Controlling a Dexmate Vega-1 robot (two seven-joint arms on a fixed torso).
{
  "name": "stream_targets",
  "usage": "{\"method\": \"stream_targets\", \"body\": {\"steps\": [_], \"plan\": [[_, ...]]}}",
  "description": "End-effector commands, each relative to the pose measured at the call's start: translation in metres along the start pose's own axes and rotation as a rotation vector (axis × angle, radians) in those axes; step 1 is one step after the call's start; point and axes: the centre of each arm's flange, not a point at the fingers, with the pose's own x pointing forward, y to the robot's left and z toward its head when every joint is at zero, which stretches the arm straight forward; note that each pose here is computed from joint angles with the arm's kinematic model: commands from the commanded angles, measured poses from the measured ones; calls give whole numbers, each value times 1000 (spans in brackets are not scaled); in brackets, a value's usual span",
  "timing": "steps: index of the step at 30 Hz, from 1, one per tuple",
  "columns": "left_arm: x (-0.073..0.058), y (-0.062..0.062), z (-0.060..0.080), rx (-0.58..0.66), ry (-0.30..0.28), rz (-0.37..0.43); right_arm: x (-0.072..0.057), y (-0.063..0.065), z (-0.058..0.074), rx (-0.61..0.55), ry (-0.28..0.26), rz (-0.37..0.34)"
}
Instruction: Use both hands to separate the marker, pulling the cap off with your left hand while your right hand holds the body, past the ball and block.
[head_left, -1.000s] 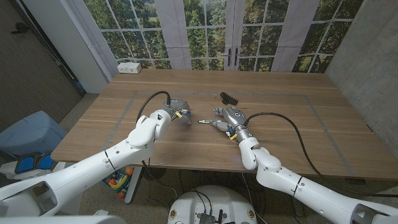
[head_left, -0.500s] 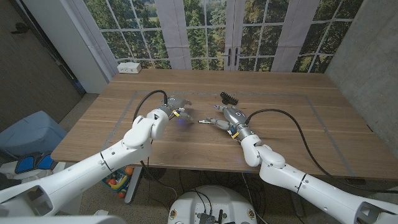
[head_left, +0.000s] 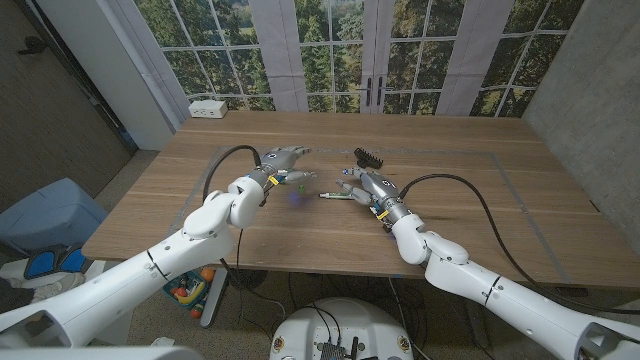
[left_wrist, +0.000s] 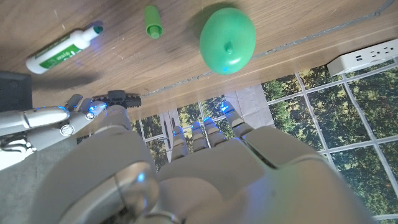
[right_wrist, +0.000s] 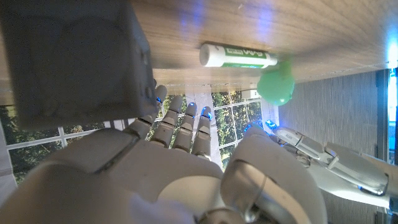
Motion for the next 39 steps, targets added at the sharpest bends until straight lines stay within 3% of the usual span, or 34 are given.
{"method": "stream_targets", "body": {"steps": [1, 13, 23, 39], "plan": [[-5, 1, -14, -182, -56, 86, 1, -12, -8, 142, -63, -53], [-5, -2, -28, -375, -93, 149, 3, -30, -12, 302, -113, -126], [-5, -7, -41, -585, -141, 205, 6, -41, -18, 426, -116, -114], [-6, -15, -54, -929, -229, 273, 5, -63, -31, 604, -108, -173]]}}
